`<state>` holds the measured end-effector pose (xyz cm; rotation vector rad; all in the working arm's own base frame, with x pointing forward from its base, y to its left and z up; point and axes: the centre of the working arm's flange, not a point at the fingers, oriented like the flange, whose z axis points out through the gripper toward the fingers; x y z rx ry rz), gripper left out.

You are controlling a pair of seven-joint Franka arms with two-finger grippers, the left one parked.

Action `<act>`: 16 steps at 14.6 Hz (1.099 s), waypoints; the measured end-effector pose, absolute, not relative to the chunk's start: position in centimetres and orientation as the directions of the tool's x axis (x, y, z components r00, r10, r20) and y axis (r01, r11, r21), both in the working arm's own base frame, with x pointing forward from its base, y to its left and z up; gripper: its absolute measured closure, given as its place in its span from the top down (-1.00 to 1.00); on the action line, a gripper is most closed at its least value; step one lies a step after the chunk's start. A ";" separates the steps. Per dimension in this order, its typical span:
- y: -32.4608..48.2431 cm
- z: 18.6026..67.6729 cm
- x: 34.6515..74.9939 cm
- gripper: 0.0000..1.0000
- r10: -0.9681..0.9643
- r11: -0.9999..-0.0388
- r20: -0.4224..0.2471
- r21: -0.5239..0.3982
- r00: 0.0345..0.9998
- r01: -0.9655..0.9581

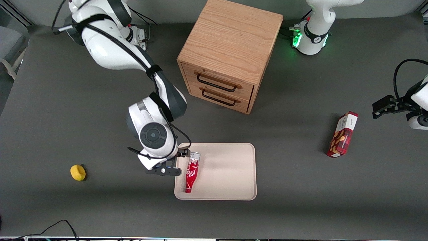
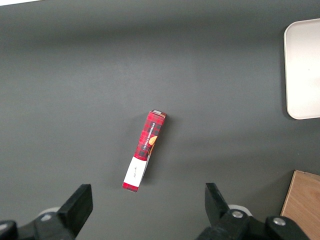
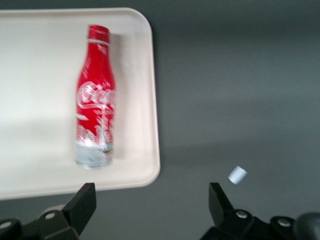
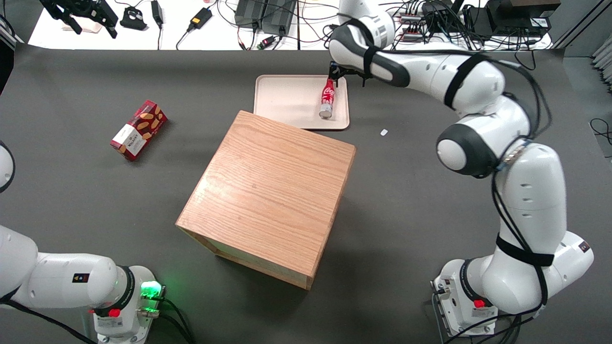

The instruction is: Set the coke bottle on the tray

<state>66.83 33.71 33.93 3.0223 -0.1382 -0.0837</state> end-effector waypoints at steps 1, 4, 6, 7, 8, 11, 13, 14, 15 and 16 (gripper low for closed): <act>32.8 35.4 66.1 1.00 -0.102 -0.988 -0.055 0.118 0.993 -0.095; 28.2 41.5 62.9 1.00 -0.124 -0.987 -0.072 0.117 0.990 -0.115; 23.8 46.4 59.7 1.00 -0.083 -0.991 -0.101 0.109 0.991 -0.072; 21.2 48.8 58.1 1.00 -0.060 -0.995 -0.120 0.090 0.991 -0.049; 18.4 51.0 56.5 1.00 -0.037 -0.997 -0.129 0.072 0.991 -0.027; 10.8 55.5 52.2 1.00 0.017 -0.999 -0.112 0.043 0.994 0.022; 6.9 56.8 50.0 1.00 0.004 -1.000 -0.097 0.027 0.995 0.006; 5.4 57.2 49.3 1.00 -0.011 -1.000 -0.089 0.018 0.996 -0.009; 4.3 57.5 48.9 1.00 -0.025 -1.000 -0.082 0.008 0.996 -0.025; 3.7 57.7 48.6 1.00 -0.033 -0.999 -0.079 -0.002 0.996 -0.033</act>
